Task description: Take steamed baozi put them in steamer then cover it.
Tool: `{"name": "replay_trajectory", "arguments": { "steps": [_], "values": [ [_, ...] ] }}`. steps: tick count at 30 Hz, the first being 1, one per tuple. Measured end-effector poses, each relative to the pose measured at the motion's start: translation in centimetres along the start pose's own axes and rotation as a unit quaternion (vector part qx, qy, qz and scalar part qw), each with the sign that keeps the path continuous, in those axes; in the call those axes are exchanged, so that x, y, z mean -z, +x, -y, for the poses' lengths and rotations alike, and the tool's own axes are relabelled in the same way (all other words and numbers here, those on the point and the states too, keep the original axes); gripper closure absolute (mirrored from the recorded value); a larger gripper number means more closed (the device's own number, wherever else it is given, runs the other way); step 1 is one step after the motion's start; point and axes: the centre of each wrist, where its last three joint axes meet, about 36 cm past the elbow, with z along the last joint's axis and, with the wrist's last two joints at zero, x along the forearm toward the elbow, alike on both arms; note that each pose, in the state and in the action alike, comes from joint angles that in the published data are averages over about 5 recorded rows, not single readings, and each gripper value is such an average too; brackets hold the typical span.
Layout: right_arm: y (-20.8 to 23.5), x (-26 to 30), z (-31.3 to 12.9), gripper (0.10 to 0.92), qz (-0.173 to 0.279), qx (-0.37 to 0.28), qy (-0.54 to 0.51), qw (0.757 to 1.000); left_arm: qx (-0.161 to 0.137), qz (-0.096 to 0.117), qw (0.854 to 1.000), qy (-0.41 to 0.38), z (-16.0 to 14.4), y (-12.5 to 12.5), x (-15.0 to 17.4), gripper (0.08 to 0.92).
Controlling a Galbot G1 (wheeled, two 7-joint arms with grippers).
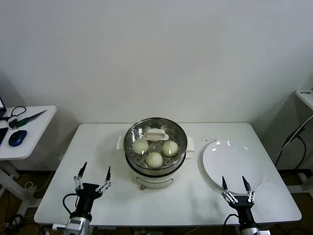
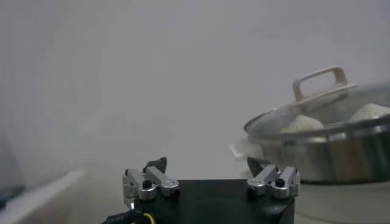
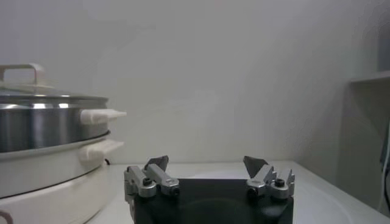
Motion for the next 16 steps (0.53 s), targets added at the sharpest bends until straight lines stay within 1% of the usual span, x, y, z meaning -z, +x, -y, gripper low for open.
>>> {"name": "replay_trajectory", "arguments": {
  "steps": [7, 16],
  "values": [
    [0.2, -0.4, -0.2, 0.2, -0.006, 0.004, -0.003, 1.0, 0.01, -0.002, 0.998, 0.054, -0.1, 1.0, -2.3, 0.177],
    [0.2, -0.5, -0.3, 0.2, -0.007, 0.007, -0.004, 1.0, 0.02, -0.005, 0.996, 0.086, -0.2, 1.8, -3.7, 0.177]
  ]
}}
